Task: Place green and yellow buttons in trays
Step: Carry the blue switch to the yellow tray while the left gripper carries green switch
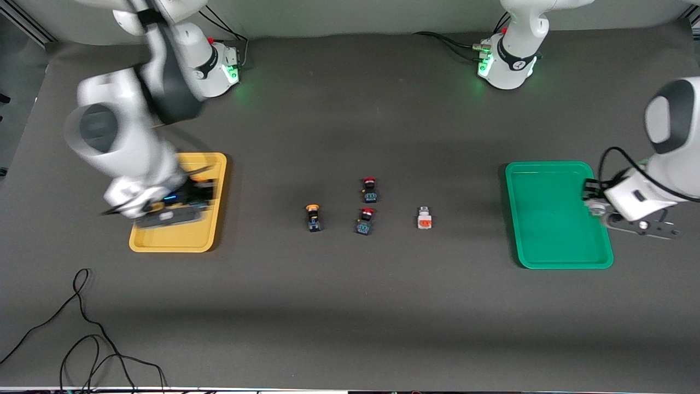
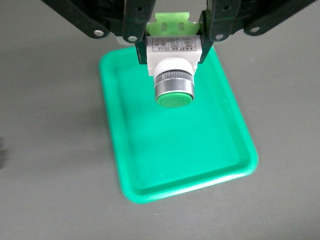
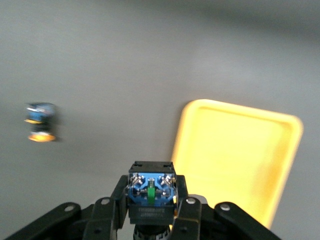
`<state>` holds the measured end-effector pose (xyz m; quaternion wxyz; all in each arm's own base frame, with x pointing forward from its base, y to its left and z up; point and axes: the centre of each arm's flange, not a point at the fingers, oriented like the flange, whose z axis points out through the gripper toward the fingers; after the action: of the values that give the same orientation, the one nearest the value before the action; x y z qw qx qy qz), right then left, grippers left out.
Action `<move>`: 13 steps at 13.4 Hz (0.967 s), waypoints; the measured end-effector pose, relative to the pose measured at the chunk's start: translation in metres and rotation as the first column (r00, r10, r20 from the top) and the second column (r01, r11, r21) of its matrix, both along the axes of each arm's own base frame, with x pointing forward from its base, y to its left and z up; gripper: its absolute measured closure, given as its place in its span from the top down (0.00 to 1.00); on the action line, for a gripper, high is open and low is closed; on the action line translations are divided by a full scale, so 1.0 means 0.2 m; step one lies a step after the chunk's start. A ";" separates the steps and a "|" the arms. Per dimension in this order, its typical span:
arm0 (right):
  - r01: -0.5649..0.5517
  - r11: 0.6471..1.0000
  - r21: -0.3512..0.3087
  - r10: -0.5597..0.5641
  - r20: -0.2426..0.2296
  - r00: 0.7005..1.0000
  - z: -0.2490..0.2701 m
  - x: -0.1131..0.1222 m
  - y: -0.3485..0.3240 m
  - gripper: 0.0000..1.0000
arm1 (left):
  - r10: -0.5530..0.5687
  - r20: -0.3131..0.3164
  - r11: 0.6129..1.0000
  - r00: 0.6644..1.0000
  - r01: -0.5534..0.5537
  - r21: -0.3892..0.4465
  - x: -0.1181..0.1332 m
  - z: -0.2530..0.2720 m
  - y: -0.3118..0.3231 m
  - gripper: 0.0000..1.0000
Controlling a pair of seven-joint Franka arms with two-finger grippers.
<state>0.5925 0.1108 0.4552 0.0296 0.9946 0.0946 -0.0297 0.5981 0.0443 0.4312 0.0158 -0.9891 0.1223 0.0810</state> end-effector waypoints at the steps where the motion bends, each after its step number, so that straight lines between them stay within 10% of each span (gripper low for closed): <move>1: -0.028 1.000 0.004 0.028 -0.013 1.000 -0.02 0.02 -0.24 0.41 | -0.001 0.001 1.000 1.000 0.001 -0.006 -0.02 -0.07 0.09 0.41; 6: -0.020 0.999 0.029 0.020 -0.009 1.000 -0.30 -0.12 -0.96 0.41 | -0.001 0.060 1.000 0.998 0.002 -0.020 -0.21 -0.62 0.29 0.41; 10: 0.013 0.998 0.054 -0.018 0.085 0.996 -0.77 -0.34 -1.01 0.41 | 0.012 0.102 1.000 0.995 -0.009 -0.028 -0.34 -0.89 0.42 0.41; 13: 0.064 0.995 0.070 -0.068 0.059 0.996 -1.06 -0.43 -1.03 0.41 | 0.077 0.103 0.997 0.992 -0.074 -0.036 -0.37 -1.07 0.49 0.41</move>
<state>0.5058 -0.0957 0.2432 -0.0024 0.9981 0.0615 0.0031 0.5247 0.1420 0.2172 0.0034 -0.9960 0.0849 0.0279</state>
